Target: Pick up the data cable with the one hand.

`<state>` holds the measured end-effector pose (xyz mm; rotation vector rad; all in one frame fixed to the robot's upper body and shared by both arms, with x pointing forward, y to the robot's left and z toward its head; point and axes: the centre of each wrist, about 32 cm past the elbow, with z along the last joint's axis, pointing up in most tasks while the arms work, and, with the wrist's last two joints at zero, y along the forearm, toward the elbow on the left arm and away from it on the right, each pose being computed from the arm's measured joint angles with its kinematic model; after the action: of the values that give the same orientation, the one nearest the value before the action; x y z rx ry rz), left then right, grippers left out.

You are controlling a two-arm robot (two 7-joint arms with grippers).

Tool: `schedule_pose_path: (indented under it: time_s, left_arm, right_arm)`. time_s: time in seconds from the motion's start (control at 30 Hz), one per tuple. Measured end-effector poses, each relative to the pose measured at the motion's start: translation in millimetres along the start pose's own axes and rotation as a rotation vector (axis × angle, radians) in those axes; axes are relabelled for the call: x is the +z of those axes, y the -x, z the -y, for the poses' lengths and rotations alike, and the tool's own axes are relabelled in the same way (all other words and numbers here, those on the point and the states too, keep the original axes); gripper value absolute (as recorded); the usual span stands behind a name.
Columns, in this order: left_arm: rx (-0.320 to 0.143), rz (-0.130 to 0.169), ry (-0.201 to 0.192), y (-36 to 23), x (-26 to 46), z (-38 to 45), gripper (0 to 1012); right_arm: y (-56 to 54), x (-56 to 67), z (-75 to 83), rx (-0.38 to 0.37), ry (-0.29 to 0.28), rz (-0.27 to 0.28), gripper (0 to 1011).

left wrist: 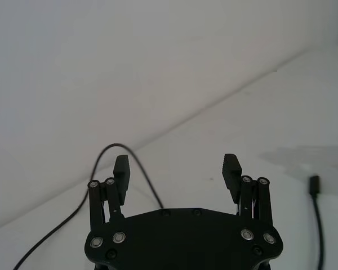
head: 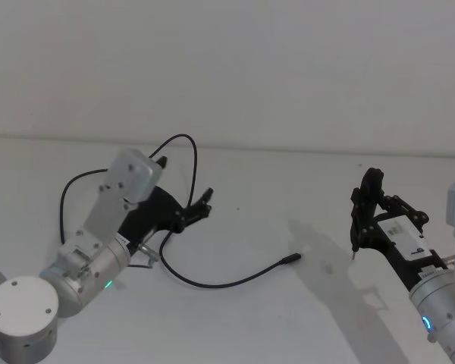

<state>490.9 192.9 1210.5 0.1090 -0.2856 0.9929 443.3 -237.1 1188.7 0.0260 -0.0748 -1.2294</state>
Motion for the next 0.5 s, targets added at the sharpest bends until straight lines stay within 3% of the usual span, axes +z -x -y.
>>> schedule_pose_path:
  time_s: [0.3,0.5]
  left_arm:
    - [-0.133,0.046,-0.031,-3.9,6.7,1.6,1002]
    - [-0.254,0.086,-0.071,-8.6,12.9,5.1,1001]
  right_arm:
    - [0.0,0.0,0.0,0.000,0.000,0.000,268]
    - [0.0,0.0,0.0,0.000,0.000,0.000,268]
